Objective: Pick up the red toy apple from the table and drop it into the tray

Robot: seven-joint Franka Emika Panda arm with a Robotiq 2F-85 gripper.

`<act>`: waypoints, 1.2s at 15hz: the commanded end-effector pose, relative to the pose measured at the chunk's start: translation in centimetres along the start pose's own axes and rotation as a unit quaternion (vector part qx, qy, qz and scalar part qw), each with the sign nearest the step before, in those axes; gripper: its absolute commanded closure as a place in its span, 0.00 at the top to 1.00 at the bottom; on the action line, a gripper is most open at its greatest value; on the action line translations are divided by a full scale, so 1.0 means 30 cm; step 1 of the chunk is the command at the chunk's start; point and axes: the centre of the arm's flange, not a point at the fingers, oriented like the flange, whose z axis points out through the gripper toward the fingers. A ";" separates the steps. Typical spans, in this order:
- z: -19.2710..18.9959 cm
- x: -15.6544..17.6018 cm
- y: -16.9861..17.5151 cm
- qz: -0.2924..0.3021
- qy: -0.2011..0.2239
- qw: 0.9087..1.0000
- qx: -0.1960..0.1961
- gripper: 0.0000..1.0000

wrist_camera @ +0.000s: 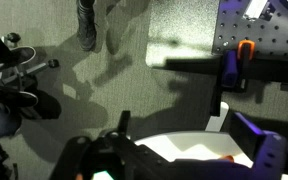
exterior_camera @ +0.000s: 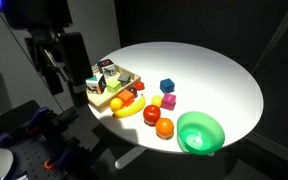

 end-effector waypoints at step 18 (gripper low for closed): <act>-0.097 0.192 -0.075 0.012 0.031 0.998 0.044 1.00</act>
